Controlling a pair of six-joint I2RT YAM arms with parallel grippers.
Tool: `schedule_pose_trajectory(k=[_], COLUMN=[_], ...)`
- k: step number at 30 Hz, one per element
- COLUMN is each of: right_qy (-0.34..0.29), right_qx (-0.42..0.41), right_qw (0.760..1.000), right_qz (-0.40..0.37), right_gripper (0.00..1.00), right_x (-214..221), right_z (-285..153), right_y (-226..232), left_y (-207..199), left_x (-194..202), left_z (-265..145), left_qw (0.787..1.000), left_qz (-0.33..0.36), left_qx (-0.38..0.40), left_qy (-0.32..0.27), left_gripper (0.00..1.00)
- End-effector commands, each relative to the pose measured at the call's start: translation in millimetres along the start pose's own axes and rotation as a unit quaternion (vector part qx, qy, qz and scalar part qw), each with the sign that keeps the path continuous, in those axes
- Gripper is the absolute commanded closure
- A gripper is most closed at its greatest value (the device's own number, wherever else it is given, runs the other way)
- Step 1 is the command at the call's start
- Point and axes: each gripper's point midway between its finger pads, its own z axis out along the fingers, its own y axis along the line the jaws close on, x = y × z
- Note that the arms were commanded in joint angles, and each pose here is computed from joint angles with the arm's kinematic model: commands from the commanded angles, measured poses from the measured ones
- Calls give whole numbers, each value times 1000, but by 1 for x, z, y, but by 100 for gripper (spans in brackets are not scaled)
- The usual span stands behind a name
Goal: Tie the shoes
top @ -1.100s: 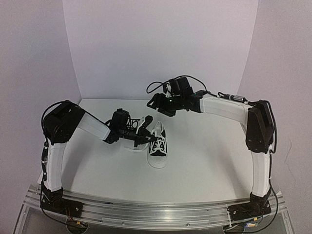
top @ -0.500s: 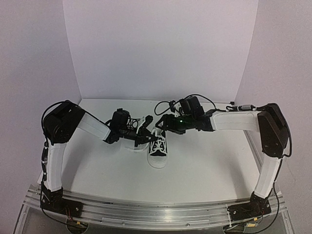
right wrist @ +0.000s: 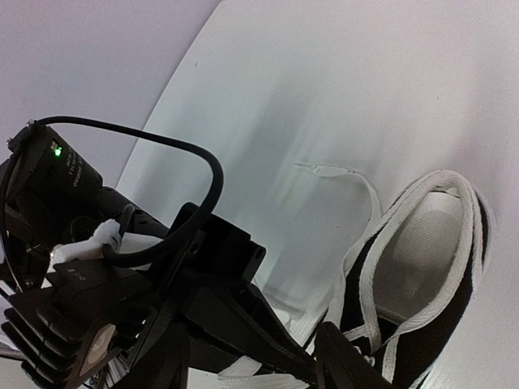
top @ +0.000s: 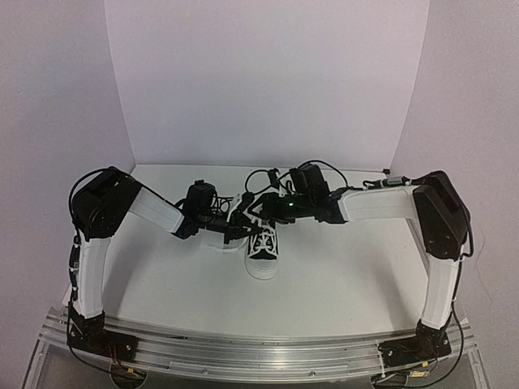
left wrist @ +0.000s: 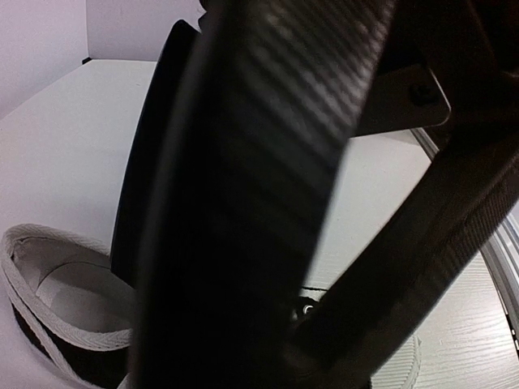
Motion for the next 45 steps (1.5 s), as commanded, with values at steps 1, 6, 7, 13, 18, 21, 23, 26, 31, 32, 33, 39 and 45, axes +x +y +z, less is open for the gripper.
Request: schedule_pose_trajectory(k=[1,6,7,13,18,21,23,26,31,32,33,39,45], right_qy=[6,10,11,17,10,1,-2,0,0,-1,-2,-8,-8], right_qx=[-26,-20,-22,-14,-1,2,3,6,11,11,11,5,5], right_qw=[1000,1000,1000,1000,1000,1000,1000,999,999,999,999,999,999], right_qz=[2,8,8,9,-6,-20,-29,-38,-42,-43,-44,-48,-48], right_gripper=[52,55,57,91,100,100,100,100,100,100,100,100,100], right_x=[4,8,9,14,10,4,0,-1,-2,-3,-4,-11,-13], right_z=[6,5,5,7,4,1,-1,-3,-3,-3,-3,-4,-7], right_y=[11,7,8,3,1,3,4,3,-1,0,0,7,9], left_y=[6,6,6,6,6,2,-2,-6,-8,-9,-11,17,105], left_x=[-37,-37,-37,-37,-37,-36,-34,-37,-42,-42,-41,-20,26], left_z=[-3,-2,-2,-2,-2,-2,-6,-24,-54,-59,-63,-73,-72], left_qw=[999,999,999,999,999,999,999,996,987,985,982,975,952], left_qz=[42,41,41,42,42,42,41,46,104,113,121,147,201], left_qx=[-12,-11,-11,-12,-11,6,34,74,111,119,126,111,-12], left_qy=[-30,-30,-30,-30,-29,-20,-5,8,49,57,64,123,231], left_gripper=[100,100,100,100,100,85,52,23,17,17,16,28,27])
